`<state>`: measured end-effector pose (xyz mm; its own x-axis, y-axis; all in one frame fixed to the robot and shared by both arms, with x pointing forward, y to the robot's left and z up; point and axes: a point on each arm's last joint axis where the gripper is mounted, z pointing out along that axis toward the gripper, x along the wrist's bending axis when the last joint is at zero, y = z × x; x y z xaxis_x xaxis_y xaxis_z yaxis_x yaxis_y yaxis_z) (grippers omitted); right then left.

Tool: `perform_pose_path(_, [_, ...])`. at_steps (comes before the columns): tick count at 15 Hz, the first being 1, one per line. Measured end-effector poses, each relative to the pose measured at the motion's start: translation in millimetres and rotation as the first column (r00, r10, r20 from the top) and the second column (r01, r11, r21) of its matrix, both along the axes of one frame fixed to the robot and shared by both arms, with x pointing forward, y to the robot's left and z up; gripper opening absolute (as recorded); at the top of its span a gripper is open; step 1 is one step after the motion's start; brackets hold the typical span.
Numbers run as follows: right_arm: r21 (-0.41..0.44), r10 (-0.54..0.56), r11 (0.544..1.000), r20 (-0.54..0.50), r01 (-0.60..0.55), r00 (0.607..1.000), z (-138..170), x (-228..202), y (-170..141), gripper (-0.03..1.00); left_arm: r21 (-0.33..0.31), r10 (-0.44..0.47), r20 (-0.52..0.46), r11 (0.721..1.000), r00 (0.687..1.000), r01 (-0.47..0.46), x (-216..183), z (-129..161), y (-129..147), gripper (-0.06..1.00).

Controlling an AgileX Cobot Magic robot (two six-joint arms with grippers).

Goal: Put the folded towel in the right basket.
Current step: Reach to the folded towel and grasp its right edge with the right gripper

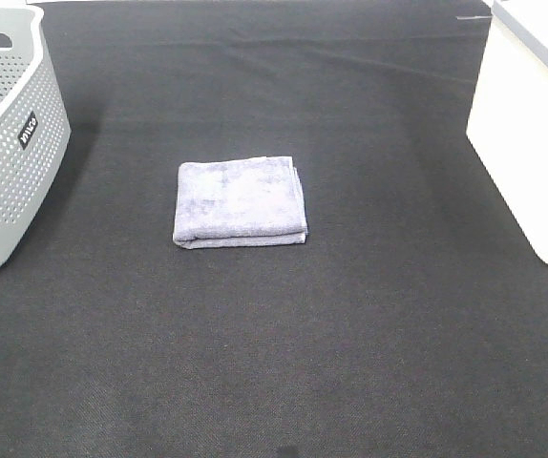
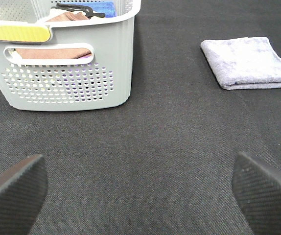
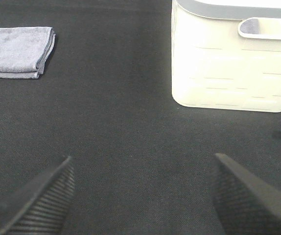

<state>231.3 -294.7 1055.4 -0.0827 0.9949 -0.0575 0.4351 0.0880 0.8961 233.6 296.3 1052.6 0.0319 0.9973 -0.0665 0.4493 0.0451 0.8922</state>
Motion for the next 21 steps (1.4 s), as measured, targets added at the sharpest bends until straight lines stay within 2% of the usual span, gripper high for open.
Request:
perform_pose_path(7, [0.001,-0.001,1.0,-0.013,0.001,1.0,4.7,8.0,0.0,0.73,0.0,0.0,0.0,1.0,1.0,0.0,0.0,0.0,0.0,0.97])
perform_pose_path(10, [0.013,-0.004,1.0,-0.051,0.004,0.999,30.1,54.3,0.6,0.73,0.0,0.0,0.0,1.0,1.0,0.0,0.0,0.0,0.0,0.97])
perform_pose_path(14, [0.067,0.017,0.998,-0.202,-0.004,0.979,57.9,127.1,4.9,0.73,0.0,0.0,0.0,1.0,1.0,0.0,0.0,0.0,0.0,0.97])
perform_pose_path(18, [0.094,0.125,0.991,-0.324,-0.099,0.938,72.5,206.3,13.9,0.73,0.0,0.0,0.0,1.0,1.0,0.0,0.0,0.0,0.0,0.97])
perform_pose_path(21, [0.137,0.22,0.974,-0.42,-0.178,0.88,73.9,260.4,21.6,0.71,0.0,0.0,0.0,1.0,1.0,0.0,0.0,0.0,0.0,0.97])
